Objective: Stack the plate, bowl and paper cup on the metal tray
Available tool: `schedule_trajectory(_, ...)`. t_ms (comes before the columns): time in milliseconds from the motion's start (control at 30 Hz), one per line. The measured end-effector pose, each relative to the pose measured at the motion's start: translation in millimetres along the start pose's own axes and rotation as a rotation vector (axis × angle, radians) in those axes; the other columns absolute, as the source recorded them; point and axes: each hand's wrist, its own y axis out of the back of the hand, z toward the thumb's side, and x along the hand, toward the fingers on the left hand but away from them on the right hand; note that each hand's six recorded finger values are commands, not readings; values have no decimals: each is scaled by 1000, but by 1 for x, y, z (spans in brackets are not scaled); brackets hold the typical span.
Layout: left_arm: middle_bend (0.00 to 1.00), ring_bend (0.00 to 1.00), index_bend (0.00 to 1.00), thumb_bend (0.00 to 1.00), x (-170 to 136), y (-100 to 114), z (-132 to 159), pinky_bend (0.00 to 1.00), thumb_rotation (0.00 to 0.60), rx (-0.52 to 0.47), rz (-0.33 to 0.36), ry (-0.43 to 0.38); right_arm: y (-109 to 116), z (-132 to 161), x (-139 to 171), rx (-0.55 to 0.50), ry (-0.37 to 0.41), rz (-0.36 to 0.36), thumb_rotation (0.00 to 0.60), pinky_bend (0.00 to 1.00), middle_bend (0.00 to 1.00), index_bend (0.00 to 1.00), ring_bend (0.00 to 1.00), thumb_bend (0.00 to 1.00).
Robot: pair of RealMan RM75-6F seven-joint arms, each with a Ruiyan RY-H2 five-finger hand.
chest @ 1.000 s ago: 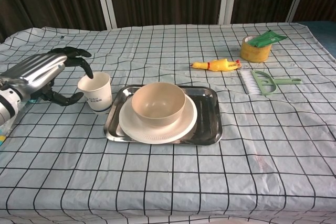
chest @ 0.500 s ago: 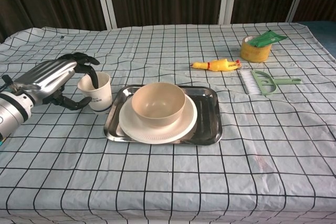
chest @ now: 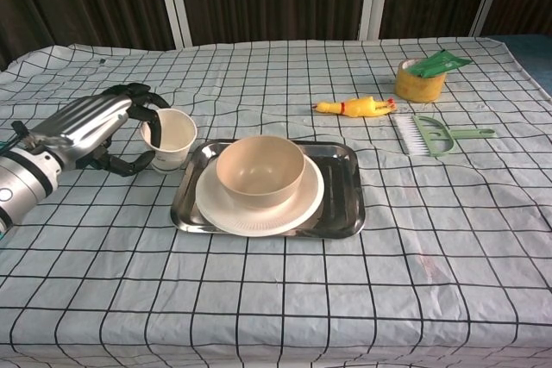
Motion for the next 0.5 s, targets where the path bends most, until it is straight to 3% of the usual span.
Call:
schedule_trajectory(267, 173, 0, 586, 483, -4, 10, 3, 20, 600, -2, 33, -17, -1, 0, 0, 1, 1, 5, 600, 0, 0, 135, 0, 235)
schedule_trajectory(500, 168, 0, 575, 483, -15, 38, 0, 17, 600, -18, 95, -20, 5, 0, 0, -19, 9, -27, 600, 0, 0, 135, 0, 235)
